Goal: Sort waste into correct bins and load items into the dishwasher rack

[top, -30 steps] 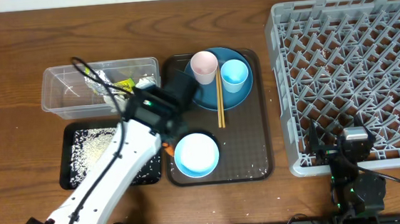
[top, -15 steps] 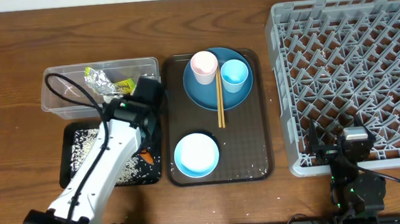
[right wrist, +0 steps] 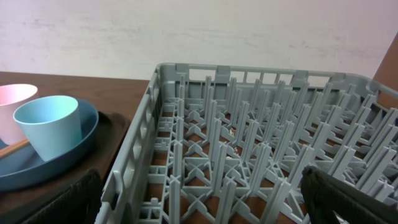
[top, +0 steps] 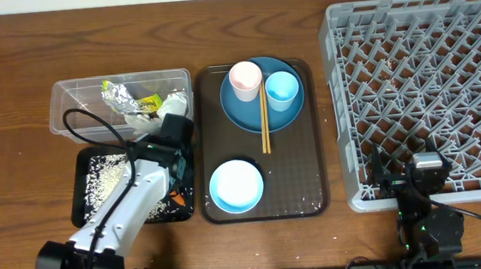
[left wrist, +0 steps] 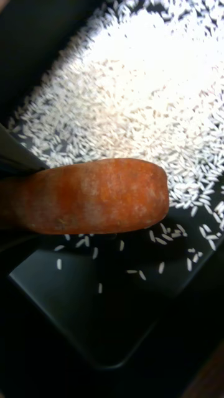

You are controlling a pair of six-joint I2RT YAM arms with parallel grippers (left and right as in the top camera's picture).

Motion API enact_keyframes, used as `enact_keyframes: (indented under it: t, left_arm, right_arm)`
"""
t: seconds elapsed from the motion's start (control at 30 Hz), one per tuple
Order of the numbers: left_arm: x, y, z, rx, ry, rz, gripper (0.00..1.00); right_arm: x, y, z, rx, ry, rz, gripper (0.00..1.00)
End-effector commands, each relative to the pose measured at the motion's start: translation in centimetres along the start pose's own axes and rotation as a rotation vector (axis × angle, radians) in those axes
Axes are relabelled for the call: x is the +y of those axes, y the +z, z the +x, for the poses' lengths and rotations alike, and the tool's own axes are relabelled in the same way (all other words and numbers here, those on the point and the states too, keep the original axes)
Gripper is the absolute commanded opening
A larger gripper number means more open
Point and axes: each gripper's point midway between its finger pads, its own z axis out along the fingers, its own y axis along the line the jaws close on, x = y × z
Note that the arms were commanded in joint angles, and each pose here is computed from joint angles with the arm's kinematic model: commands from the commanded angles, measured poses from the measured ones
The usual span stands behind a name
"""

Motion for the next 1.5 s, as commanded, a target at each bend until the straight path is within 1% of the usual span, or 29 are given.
enact_keyframes:
  t: [0.0,0.03,0.07,0.1,0.17,0.27,0.37,0.43,0.6,0.67,0.8,0.87,1.0,1.2,1.47]
  left_arm:
    - [0.2,0.3,-0.3,-0.023,-0.001,0.0,0.24]
    - [0.1,0.3,-0.3,-0.025,-0.002,0.003,0.25]
    - [0.1,0.3,-0.4,-0.027,-0.003,0.006,0.28]
    - [0.0,0.3,-0.4,-0.029,-0.004,0.007,0.34]
    - [0.1,0.3,-0.5,-0.031,-0.002,0.005,0.4]
    - [0.0,0.3,-0.5,-0.033,0.044,0.005,0.52]
    - [0.0,0.1,-0.7,-0.041,0.085,0.004,0.58]
    - [-0.3,-0.3,-1.0,-0.042,0.091,0.01,0.6]
    - [-1.8,-3.1,-1.5,-0.022,0.119,0.103,0.61]
    - [-2.9,-4.8,-1.6,-0.011,0.146,0.186,0.61]
    - [-6.2,-8.8,-0.2,0.071,0.242,0.432,0.62]
    - [-6.6,-10.4,0.6,0.116,0.25,0.49,0.62]
    - [-6.6,-12.0,1.9,0.165,0.275,0.529,0.62]
    - [-6.8,-13.3,3.7,0.159,0.363,0.553,0.62]
    - [-8.2,-14.5,6.9,0.166,0.495,0.59,0.62]
  right_arm:
    - [0.2,0.0,0.1,0.0,-0.005,-0.005,0.99]
    - [0.2,0.0,0.1,0.0,-0.005,-0.005,0.99]
    - [0.2,0.0,0.1,0.0,-0.005,-0.005,0.99]
    - [0.2,0.0,0.1,0.0,-0.005,-0.005,0.99]
    - [0.2,0.0,0.1,0.0,-0.005,-0.005,0.99]
    - [0.2,0.0,0.1,0.0,-0.005,-0.005,0.99]
    - [0.2,0.0,0.1,0.0,-0.005,-0.005,0.99]
    - [0.2,0.0,0.1,0.0,-0.005,-0.005,0.99]
    - [0.2,0.0,0.1,0.0,-0.005,-0.005,0.99]
    - [0.2,0.0,0.1,0.0,-0.005,-0.005,0.99]
    - [0.2,0.0,0.1,0.0,-0.005,-0.005,0.99]
    - [0.2,0.0,0.1,0.0,-0.005,-0.005,0.99]
    - [0.2,0.0,0.1,0.0,-0.005,-0.005,0.99]
    - [0.2,0.0,0.1,0.0,-0.005,-0.005,0.99]
    - [0.2,0.0,0.1,0.0,-0.005,-0.005,0.99]
